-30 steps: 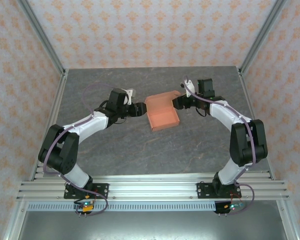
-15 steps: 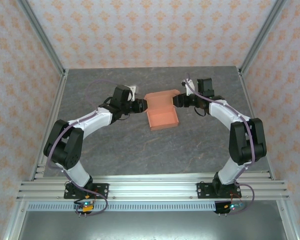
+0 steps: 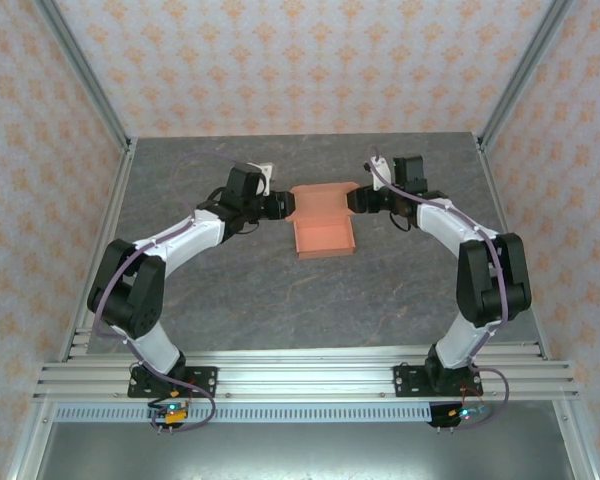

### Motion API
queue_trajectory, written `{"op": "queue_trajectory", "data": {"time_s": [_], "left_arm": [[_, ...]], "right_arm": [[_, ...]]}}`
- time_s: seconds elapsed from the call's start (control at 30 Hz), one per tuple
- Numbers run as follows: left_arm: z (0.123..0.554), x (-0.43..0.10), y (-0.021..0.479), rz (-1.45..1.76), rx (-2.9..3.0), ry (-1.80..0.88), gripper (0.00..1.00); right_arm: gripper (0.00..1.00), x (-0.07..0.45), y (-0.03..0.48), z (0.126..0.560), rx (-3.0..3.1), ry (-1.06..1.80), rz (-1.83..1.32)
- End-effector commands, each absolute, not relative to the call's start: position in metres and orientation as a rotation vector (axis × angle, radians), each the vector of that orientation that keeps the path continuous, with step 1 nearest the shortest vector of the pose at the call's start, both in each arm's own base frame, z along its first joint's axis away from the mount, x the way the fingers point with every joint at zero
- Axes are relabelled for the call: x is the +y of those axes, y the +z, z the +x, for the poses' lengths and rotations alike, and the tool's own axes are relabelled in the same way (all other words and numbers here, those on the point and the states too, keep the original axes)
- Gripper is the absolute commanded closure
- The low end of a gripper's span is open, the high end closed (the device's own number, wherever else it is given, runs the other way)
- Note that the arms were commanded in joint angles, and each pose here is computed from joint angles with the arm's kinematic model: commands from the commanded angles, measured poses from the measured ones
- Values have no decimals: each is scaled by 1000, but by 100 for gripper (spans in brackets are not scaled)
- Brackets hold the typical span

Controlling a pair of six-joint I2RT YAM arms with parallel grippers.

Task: Fold the paper box

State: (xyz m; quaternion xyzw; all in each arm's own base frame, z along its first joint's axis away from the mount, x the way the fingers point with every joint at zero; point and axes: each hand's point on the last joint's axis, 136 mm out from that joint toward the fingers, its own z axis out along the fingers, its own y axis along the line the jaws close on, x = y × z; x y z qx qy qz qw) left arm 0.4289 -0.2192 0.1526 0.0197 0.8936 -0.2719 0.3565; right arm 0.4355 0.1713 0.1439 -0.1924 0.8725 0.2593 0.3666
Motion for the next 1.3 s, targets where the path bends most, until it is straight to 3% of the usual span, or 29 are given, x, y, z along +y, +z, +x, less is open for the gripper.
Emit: {"op": "queue_trajectory", "data": {"time_s": [0.0, 0.17, 0.27, 0.37, 0.47, 0.9, 1.27], "left_arm": [[435, -222, 156, 84, 2298, -662, 54], [436, -227, 148, 83, 2316, -668, 60], [435, -233, 146, 100, 2326, -686, 68], [434, -240, 148, 102, 2329, -708, 69], [433, -243, 153, 84, 2317, -724, 71], [424, -248, 133, -117, 2343, -796, 73], [383, -248, 99, -99, 2384, -729, 73]], "right_arm": [[45, 179, 159, 442, 2177, 728, -491], [58, 187, 160, 434, 2200, 764, -460], [62, 189, 159, 430, 2220, 743, -403], [71, 189, 162, 430, 2249, 696, -274], [74, 193, 164, 422, 2253, 680, -193], [77, 204, 149, 392, 2281, 641, -134], [77, 195, 127, 355, 2249, 690, -126]]}}
